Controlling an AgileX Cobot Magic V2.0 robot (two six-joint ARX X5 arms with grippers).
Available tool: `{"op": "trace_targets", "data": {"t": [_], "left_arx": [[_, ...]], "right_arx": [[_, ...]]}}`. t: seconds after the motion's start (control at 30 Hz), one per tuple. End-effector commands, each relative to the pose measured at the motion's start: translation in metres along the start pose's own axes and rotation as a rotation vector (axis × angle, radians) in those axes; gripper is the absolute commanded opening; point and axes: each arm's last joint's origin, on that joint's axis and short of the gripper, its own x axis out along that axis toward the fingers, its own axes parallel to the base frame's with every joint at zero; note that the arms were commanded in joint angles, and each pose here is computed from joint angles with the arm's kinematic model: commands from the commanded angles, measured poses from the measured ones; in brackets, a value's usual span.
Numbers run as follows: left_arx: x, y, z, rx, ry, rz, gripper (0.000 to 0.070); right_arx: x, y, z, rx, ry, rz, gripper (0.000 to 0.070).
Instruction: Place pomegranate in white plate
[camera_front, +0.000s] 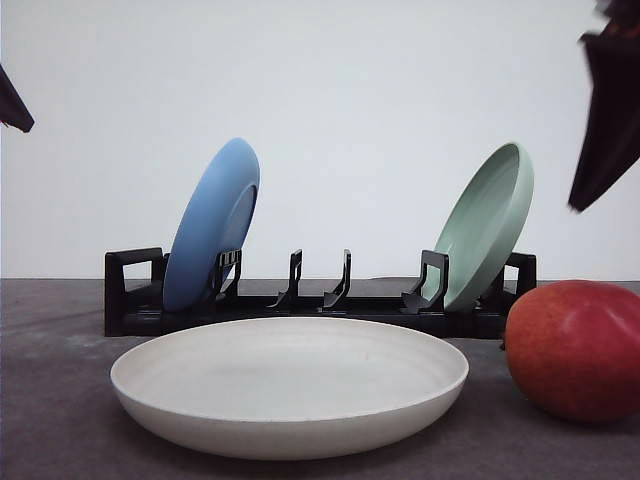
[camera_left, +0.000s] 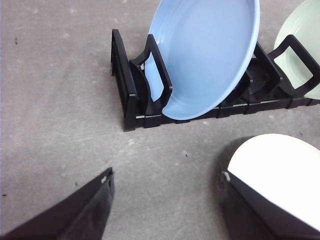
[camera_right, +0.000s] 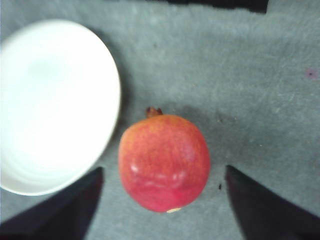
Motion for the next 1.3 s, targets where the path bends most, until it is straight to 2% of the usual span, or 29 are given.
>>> {"op": "trace_targets", "data": {"t": [0.0,0.13,0.33,0.53,0.67,0.83,1.0,1.07,1.27], "left_arx": [[-0.001,-0.001,0.003,-0.003,-0.008,-0.006,0.0394],[0.000,-0.001,0.002,-0.003,-0.004,-0.006,0.0394],[0.000,0.000,0.002,-0.004,-0.001,-0.006,0.0394],[0.000,0.000,0.002,-0.004,-0.001,-0.006,0.0394],[0.000,0.000,0.002,-0.004,-0.001,-0.006,0.0394],[0.000,0.000,0.002,-0.004,-0.001,-0.006,0.0394],[0.000,0.000,0.002,-0.004,-0.001,-0.006,0.0394],[0.000,0.000,0.002,-0.004,-0.001,-0.006,0.0394],[0.000,-0.001,0.002,-0.004,-0.001,-0.006,0.0394]], "right_arx": [[0.004,0.005,0.005,-0.040,0.002,0.007,0.0634],[0.017,0.010,0.008,-0.078,0.025,-0.007,0.0640],[0.038,0.013,0.011,-0.124,0.057,-0.087,0.0638],[0.060,0.010,0.011,-0.126,0.127,-0.123,0.0624],[0.073,0.009,0.010,-0.127,0.174,-0.127,0.0590],[0.081,0.008,0.007,-0.125,0.217,-0.137,0.0493],[0.074,0.012,0.013,-0.121,0.252,-0.119,0.0490],[0.066,0.017,0.020,-0.141,0.269,-0.107,0.0490],[0.056,0.045,0.041,-0.237,0.178,0.050,0.0490]]}}
